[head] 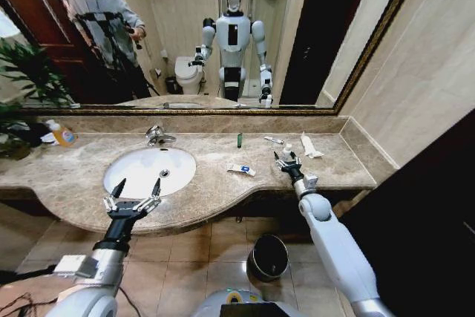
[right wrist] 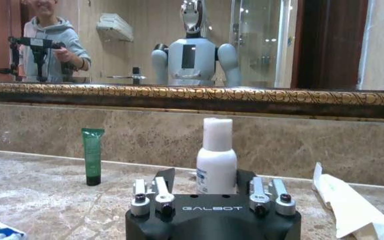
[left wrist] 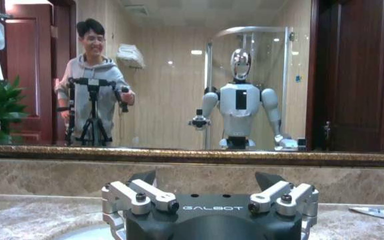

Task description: Pick up the trash from the sink and place it in the trash bin.

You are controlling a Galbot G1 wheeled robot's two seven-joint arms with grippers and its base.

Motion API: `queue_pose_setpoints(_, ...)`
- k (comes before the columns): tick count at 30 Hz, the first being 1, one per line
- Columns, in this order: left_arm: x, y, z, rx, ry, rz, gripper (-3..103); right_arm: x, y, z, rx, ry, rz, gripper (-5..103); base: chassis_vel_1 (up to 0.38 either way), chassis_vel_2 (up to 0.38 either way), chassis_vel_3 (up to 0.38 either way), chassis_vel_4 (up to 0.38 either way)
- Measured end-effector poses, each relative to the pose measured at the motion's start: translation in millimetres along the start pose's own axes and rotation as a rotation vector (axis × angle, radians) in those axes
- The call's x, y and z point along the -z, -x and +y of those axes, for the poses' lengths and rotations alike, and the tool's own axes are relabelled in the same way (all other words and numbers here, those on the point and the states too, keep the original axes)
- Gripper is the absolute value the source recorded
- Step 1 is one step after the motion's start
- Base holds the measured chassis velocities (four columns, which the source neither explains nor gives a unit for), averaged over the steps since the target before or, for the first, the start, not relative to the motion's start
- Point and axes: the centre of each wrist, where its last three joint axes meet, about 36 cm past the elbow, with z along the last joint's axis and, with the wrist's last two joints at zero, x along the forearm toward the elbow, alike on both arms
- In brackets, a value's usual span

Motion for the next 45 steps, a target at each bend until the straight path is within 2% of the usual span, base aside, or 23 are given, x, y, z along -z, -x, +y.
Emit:
queue_pose_setpoints(2, 0.0, 0.0, 0.0, 0.000, 0.000, 0.000, 100, -0.6, -1.7, -1.6, -0.003, 0.000, 0.001, 52, 0.000, 0.000, 0.000, 0.000)
queue_pose_setpoints(3, 0.0, 0.0, 0.0, 0.000, 0.000, 0.000, 100, -0.6, -1.7, -1.6, -0.003, 0.000, 0.001, 52, 0.000, 0.000, 0.000, 0.000)
queue_pose_setpoints(8, 0.0, 0.0, 0.0, 0.000, 0.000, 0.000, 100, -0.7, -2.9, -3.2, -0.004, -0.002, 0.001, 37, 0.000, 0.000, 0.000, 0.000)
queue_pose_setpoints(11, 0.0, 0.0, 0.0, 0.000, 0.000, 0.000, 100, -0.3, -4.3, -3.0, -0.004, 0.000, -0.003, 33, 0.000, 0.000, 0.000, 0.000)
queue_pose_setpoints(14, 0.0, 0.0, 0.0, 0.000, 0.000, 0.000, 100, 4.0, -10.1, -3.5, -0.006, 0.005, -0.014, 24, 0.000, 0.000, 0.000, 0.000)
queue_pose_setpoints(16, 0.0, 0.0, 0.0, 0.000, 0.000, 0.000, 100, 6.2, -12.3, -4.1, -0.006, 0.006, -0.019, 24, 0.000, 0.000, 0.000, 0.000)
queue_pose_setpoints(19, 0.0, 0.0, 0.0, 0.000, 0.000, 0.000, 100, 18.0, -27.1, -8.1, -0.007, 0.010, -0.043, 15, 0.000, 0.000, 0.000, 0.000)
queue_pose_setpoints(22, 0.0, 0.0, 0.0, 0.000, 0.000, 0.000, 100, 24.6, -37.6, -9.7, -0.007, 0.011, -0.054, 14, 0.000, 0.000, 0.000, 0.000)
queue_pose_setpoints(25, 0.0, 0.0, 0.0, 0.000, 0.000, 0.000, 100, 43.9, -75.2, -8.8, 0.018, 0.015, -0.081, 14, 0.000, 0.000, 0.000, 0.000)
queue_pose_setpoints(27, 0.0, 0.0, 0.0, 0.000, 0.000, 0.000, 100, 46.4, -82.5, -8.5, 0.022, 0.015, -0.086, 14, 0.000, 0.000, 0.000, 0.000)
queue_pose_setpoints(28, 0.0, 0.0, 0.0, 0.000, 0.000, 0.000, 100, 47.4, -110.8, -6.9, 0.023, 0.024, -0.087, 14, 0.000, 0.000, 0.000, 0.000)
queue_pose_setpoints(31, 0.0, 0.0, 0.0, 0.000, 0.000, 0.000, 100, 45.1, -134.0, -1.9, -0.007, 0.033, -0.110, 14, 0.000, 0.000, 0.000, 0.000)
queue_pose_setpoints(32, 0.0, 0.0, 0.0, 0.000, 0.000, 0.000, 100, 33.7, -155.1, 7.7, -0.070, 0.022, -0.144, 14, 0.000, 0.000, 0.000, 0.000)
queue_pose_setpoints(34, 0.0, 0.0, 0.0, 0.000, 0.000, 0.000, 100, 16.5, -179.9, 19.5, -0.124, 0.007, -0.163, 14, 0.000, 0.000, 0.000, 0.000)
queue_pose_setpoints(36, 0.0, 0.0, 0.0, 0.000, 0.000, 0.000, 100, 12.1, -186.0, 22.9, -0.137, 0.007, -0.166, 14, 0.000, 0.000, 0.000, 0.000)
queue_pose_setpoints(39, 0.0, 0.0, 0.0, 0.000, 0.000, 0.000, 100, -26.8, -233.4, 46.2, -0.207, 0.030, -0.137, 14, 0.000, 0.000, 0.000, 0.000)
queue_pose_setpoints(41, 0.0, 0.0, 0.0, 0.000, 0.000, 0.000, 100, -37.5, -243.0, 47.7, -0.213, 0.027, -0.125, 14, 0.000, 0.000, 0.000, 0.000)
queue_pose_setpoints(43, 0.0, 0.0, 0.0, 0.000, 0.000, 0.000, 100, -80.1, -271.1, 43.6, -0.243, 0.002, -0.067, 14, 0.000, 0.000, 0.000, 0.000)
queue_pose_setpoints(45, 0.0, 0.0, 0.0, 0.000, 0.000, 0.000, 100, -85.3, -274.5, 42.9, -0.245, 0.000, -0.055, 14, 0.000, 0.000, 0.000, 0.000)
